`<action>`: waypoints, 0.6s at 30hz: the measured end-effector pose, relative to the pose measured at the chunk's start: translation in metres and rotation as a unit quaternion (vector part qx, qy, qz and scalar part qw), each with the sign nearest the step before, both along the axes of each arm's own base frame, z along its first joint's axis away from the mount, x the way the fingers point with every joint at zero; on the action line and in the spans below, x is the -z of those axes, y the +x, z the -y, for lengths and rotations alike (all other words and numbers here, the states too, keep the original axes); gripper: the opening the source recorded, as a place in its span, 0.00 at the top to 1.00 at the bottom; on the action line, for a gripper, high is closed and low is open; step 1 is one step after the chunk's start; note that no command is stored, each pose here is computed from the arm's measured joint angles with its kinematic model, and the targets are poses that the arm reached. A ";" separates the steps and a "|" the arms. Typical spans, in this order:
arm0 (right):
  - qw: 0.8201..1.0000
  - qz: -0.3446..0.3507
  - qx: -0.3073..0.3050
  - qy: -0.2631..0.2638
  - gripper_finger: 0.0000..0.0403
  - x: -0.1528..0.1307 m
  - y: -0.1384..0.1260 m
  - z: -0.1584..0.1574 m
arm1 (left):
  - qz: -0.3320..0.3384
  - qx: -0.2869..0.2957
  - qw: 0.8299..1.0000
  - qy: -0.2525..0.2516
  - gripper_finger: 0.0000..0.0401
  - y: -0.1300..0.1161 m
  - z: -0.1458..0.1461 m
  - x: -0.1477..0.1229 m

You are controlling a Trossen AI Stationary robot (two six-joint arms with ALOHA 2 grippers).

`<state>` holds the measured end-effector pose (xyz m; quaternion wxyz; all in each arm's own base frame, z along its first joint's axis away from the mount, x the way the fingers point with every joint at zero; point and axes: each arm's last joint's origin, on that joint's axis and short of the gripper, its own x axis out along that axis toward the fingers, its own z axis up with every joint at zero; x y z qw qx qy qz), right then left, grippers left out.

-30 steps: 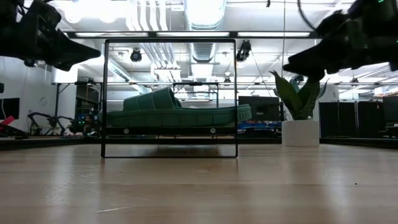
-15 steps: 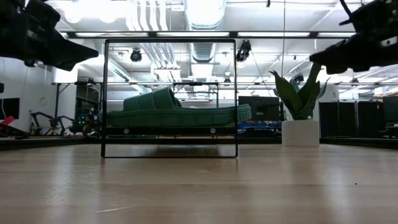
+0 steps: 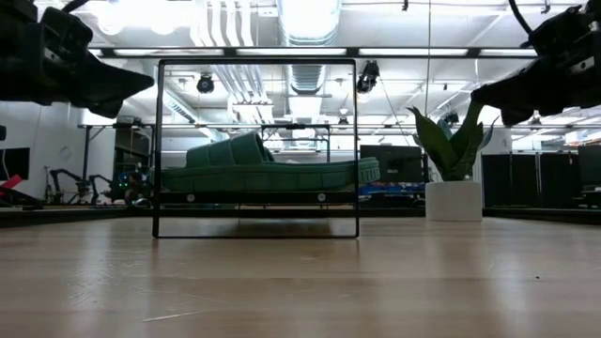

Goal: Pick and place slides into the shelf
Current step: Return to Home position

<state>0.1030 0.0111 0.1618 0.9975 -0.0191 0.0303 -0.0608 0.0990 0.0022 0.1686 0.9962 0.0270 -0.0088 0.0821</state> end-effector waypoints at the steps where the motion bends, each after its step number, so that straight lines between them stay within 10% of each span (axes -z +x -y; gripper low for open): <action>1: 1.000 -0.001 0.000 -0.002 0.98 0.000 0.000 0.000 | -0.005 0.003 1.000 0.000 1.00 0.001 0.000 0.001; 18: 0.999 -0.001 -0.033 0.006 0.98 0.000 0.000 -0.002 | -0.002 0.004 1.000 0.001 1.00 0.000 0.000 0.001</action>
